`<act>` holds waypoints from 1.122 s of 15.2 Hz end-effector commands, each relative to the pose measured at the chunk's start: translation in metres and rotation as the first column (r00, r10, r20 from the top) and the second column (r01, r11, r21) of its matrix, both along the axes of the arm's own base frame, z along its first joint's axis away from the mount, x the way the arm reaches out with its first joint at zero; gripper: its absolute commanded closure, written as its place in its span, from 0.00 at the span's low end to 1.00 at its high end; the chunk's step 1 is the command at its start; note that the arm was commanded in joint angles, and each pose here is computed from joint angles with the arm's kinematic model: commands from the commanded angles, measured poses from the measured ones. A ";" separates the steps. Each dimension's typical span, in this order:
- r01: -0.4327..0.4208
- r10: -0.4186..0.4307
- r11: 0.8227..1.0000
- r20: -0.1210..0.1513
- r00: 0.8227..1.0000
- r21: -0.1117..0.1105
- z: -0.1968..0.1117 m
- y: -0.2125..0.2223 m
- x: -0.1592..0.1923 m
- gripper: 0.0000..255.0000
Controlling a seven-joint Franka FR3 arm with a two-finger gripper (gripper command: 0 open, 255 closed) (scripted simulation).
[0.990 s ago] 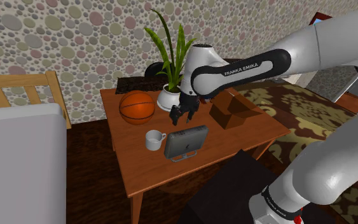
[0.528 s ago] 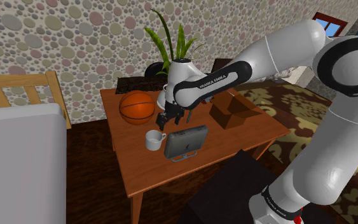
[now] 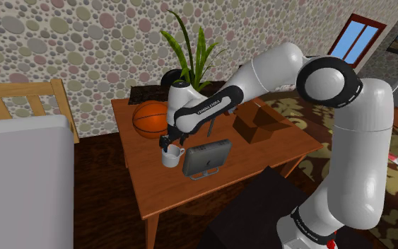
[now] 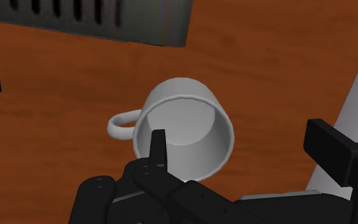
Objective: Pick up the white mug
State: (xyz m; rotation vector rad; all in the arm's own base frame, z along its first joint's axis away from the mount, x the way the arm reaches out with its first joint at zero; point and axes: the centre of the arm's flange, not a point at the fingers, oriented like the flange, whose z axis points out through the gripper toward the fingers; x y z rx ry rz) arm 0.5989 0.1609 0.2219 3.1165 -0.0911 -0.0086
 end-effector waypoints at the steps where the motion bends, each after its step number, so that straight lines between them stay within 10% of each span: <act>1: -0.002 0.002 1.000 0.001 1.000 -0.006 -0.020 0.005 0.015 0.00; 15: -0.006 0.006 1.000 0.003 1.000 -0.018 -0.105 0.017 0.050 0.00; 16: -0.006 0.006 1.000 0.003 1.000 -0.018 -0.105 0.017 0.050 1.00; 17: -0.006 0.006 1.000 0.003 1.000 -0.018 -0.105 0.017 0.050 1.00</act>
